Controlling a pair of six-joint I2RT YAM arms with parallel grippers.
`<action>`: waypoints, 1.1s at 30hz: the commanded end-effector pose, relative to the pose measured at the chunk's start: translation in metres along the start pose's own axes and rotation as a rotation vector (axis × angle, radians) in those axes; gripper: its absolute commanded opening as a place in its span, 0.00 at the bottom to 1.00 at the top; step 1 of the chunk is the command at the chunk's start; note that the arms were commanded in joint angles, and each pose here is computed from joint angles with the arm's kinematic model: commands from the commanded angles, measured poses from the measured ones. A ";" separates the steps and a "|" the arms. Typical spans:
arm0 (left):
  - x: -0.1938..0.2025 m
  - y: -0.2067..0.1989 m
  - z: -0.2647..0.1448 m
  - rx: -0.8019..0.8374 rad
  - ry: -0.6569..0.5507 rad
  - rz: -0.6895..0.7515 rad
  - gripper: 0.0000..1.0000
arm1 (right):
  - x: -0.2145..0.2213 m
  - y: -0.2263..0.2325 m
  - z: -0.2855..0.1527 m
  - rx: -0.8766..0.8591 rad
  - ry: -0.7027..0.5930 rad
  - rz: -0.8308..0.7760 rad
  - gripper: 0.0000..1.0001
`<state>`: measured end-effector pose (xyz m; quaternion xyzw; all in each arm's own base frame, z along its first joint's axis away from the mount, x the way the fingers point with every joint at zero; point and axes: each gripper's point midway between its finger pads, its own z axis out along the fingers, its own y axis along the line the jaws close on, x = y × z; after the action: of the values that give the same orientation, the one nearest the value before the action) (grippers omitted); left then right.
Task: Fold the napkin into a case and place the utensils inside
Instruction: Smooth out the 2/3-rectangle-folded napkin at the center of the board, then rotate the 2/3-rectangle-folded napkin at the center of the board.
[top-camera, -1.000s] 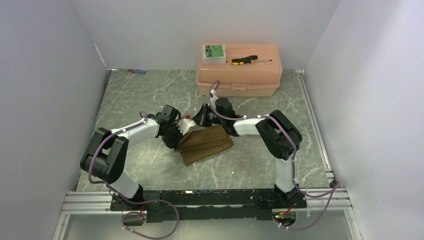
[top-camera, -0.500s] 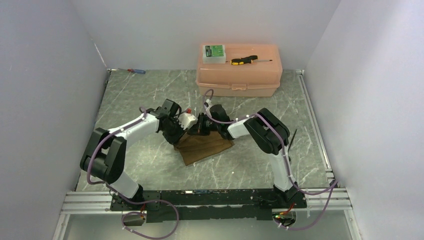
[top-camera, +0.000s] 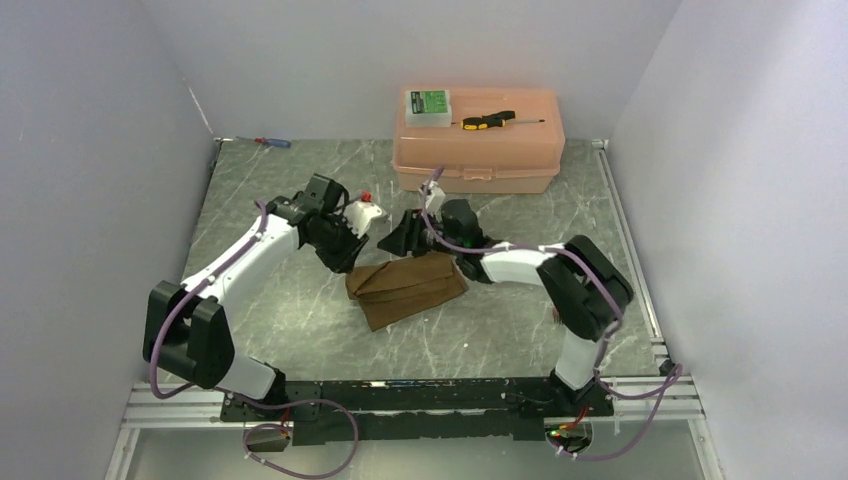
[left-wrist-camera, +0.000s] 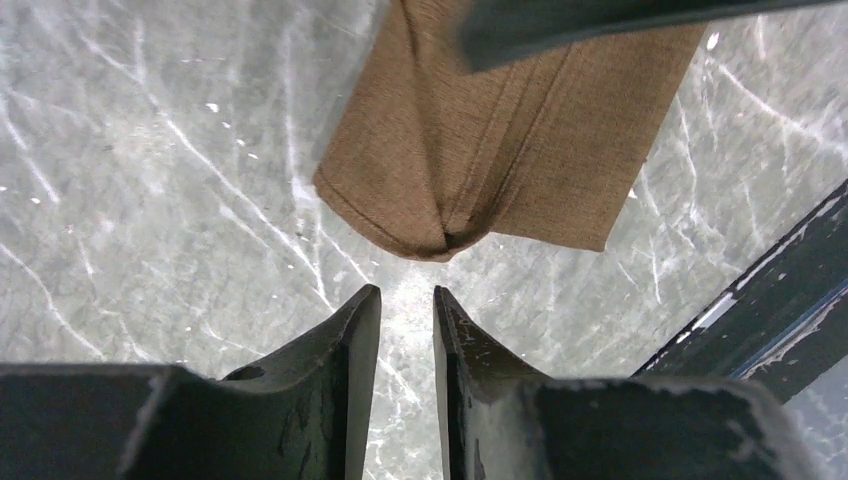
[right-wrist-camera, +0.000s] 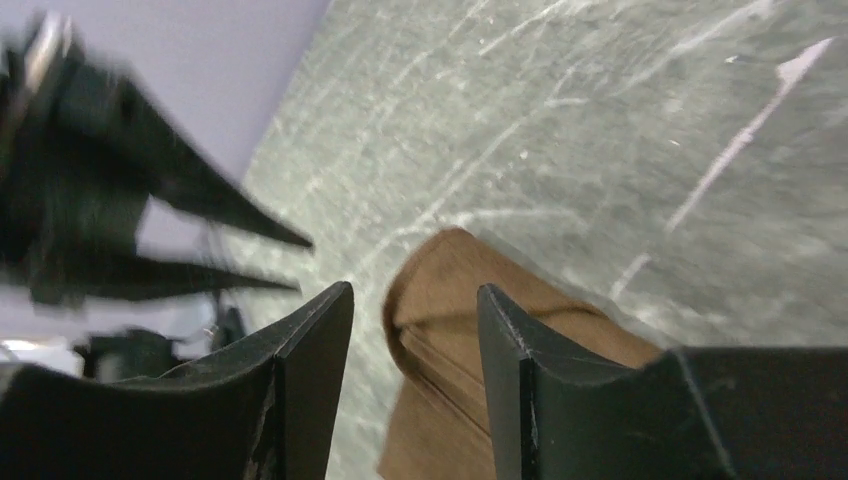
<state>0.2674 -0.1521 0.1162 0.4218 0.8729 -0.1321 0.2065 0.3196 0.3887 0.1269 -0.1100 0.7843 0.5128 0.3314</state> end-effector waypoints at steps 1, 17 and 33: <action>-0.016 0.002 -0.012 0.079 -0.049 -0.118 0.31 | 0.010 -0.003 -0.032 0.026 -0.042 -0.307 0.53; -0.047 0.042 0.056 0.101 -0.087 -0.174 0.27 | 0.113 0.025 -0.057 -0.088 0.147 -1.116 0.62; -0.020 0.041 0.087 0.104 -0.040 -0.142 0.25 | 0.147 0.029 -0.016 -0.124 0.207 -1.346 0.53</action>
<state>0.3267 -0.1688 0.0457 0.3507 0.8999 -0.1921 0.1737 0.1775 0.3972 0.0378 -0.6324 0.5807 0.2434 0.4513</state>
